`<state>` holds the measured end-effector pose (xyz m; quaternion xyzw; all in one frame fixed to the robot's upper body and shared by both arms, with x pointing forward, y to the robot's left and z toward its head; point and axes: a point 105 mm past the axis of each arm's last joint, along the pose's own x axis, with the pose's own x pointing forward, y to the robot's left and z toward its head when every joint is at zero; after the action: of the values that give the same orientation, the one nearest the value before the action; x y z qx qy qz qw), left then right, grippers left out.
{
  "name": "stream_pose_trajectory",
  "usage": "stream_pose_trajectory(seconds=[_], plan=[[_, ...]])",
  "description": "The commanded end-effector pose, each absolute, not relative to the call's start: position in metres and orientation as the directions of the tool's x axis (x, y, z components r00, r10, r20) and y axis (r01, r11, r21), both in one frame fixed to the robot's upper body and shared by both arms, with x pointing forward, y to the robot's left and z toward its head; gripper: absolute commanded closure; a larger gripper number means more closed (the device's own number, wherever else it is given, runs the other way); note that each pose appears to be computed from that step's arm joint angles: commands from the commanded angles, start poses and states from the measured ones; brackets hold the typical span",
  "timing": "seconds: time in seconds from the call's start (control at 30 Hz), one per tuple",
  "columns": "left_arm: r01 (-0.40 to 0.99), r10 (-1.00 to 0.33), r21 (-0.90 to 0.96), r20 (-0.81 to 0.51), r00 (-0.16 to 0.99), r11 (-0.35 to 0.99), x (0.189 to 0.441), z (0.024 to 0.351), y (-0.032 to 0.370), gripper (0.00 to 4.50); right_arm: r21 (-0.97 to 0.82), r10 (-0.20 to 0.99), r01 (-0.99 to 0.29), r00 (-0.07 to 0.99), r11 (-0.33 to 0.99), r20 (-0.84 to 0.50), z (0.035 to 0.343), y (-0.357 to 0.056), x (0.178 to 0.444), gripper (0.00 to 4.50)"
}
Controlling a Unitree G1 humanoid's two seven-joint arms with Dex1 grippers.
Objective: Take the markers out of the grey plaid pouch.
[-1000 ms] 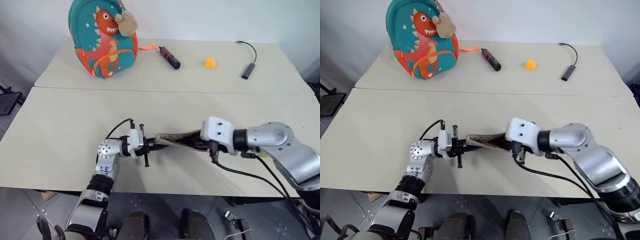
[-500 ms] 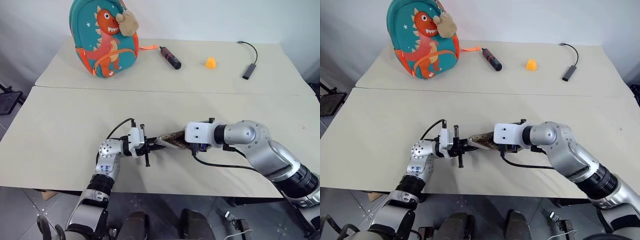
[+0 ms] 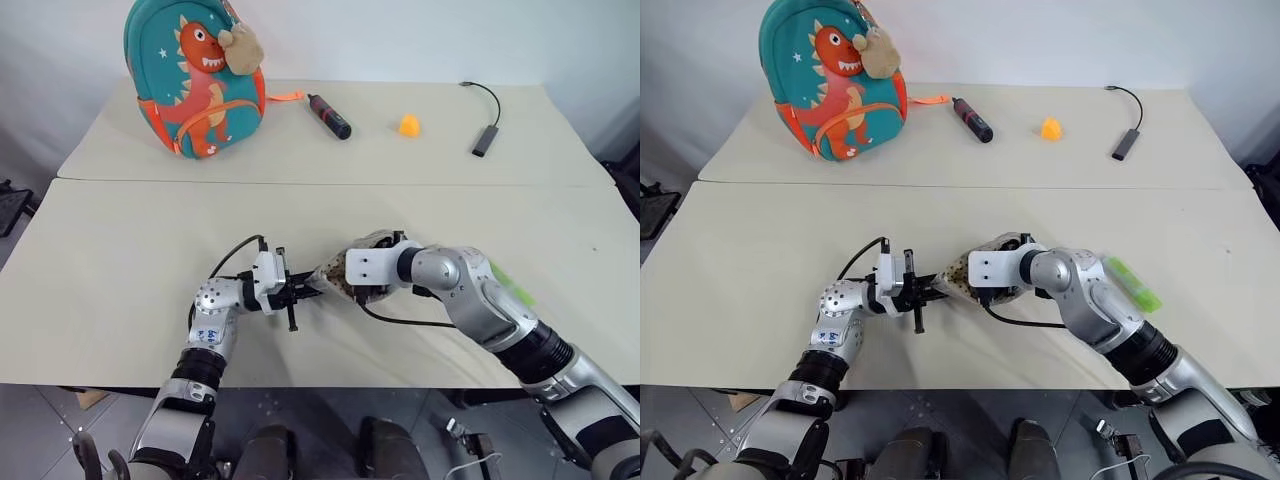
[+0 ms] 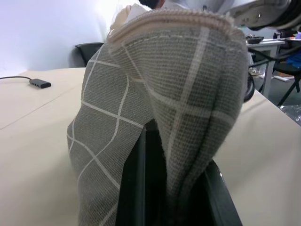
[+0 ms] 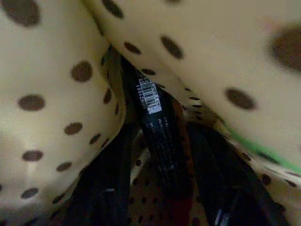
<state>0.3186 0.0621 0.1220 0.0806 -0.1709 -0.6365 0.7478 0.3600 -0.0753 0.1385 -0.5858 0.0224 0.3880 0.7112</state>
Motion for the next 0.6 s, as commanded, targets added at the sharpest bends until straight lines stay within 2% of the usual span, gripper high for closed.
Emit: stream_pose_trajectory(seconds=[0.03,0.1,0.2,0.27,0.3,0.43,0.6], plan=[[0.911,-0.979,0.387,0.188,0.077,0.146,0.314,0.137,0.055,4.50,-0.776,0.438,-0.631,0.700,0.011,-0.564,0.111,-0.100,0.370,2.57],[0.911,-0.979,0.384,0.189,0.079,0.148,0.315,0.137,0.056,4.50,-0.762,0.452,-0.648,0.684,0.014,-0.573,0.109,-0.099,0.369,2.57],[0.911,-0.978,0.384,0.190,0.085,0.153,0.315,0.137,0.056,4.50,-0.728,0.475,-0.686,0.642,0.004,-0.602,0.105,-0.099,0.362,3.18],[0.910,-0.975,0.379,0.199,0.096,0.167,0.317,0.138,0.057,4.50,-0.739,0.507,-0.673,0.633,-0.012,-0.585,0.114,-0.096,0.360,3.80],[0.911,-0.972,0.372,0.210,0.104,0.177,0.318,0.139,0.058,4.50,-0.747,0.536,-0.665,0.627,-0.012,-0.566,0.123,-0.094,0.358,3.88],[0.917,-0.967,0.350,0.229,0.115,0.192,0.321,0.143,0.060,4.50,-0.750,0.595,-0.659,0.580,-0.060,-0.557,0.147,-0.100,0.342,3.90],[0.937,-0.972,0.315,0.221,0.079,0.148,0.316,0.142,0.063,4.50,-0.731,0.659,-0.677,0.508,-0.093,-0.554,0.167,-0.112,0.320,3.90]])
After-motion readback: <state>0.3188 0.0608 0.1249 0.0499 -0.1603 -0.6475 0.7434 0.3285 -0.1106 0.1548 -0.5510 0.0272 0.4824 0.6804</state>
